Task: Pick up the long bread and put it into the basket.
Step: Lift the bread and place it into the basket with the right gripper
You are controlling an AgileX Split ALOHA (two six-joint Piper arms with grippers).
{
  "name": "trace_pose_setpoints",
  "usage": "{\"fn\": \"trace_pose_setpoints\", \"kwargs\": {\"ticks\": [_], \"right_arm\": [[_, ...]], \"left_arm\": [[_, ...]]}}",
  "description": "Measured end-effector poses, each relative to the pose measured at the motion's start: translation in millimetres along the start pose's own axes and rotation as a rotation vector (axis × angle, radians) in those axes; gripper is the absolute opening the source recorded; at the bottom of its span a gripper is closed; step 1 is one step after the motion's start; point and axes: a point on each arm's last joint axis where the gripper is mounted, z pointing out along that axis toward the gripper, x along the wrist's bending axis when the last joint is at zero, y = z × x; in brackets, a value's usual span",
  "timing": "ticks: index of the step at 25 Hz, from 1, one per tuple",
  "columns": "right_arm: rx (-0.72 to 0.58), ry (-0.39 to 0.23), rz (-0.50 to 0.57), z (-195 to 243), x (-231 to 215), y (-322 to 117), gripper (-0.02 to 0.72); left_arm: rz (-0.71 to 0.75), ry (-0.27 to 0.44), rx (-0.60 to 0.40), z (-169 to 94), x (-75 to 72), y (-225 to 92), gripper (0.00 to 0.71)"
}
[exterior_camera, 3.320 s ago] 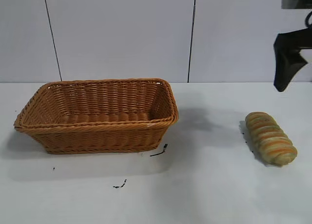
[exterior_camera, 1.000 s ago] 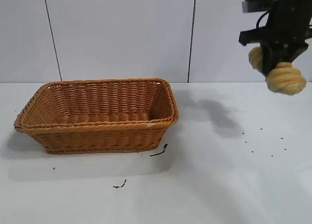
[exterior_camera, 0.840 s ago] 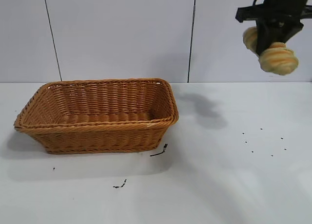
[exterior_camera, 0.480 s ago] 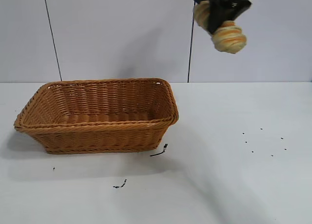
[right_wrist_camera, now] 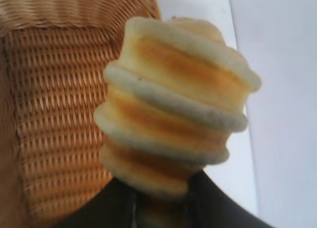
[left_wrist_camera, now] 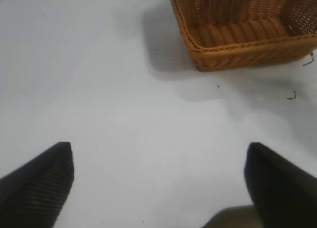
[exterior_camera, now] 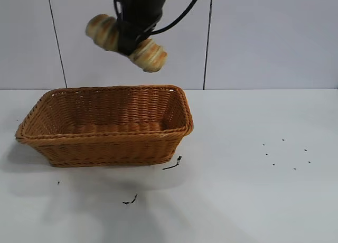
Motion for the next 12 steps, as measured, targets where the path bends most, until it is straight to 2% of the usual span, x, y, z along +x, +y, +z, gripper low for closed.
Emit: {"fn": "trace_pose_setpoints", "kwargs": {"ticks": [5, 12], "right_arm": [[0.025, 0.024, 0.015, 32, 9, -16, 0.134], [0.024, 0.073, 0.054, 53, 20, -24, 0.134]], "left_arm": [[0.0, 0.0, 0.0, 0, 0.0, 0, 0.696], [0.0, 0.0, 0.0, 0, 0.0, 0, 0.696]]}}
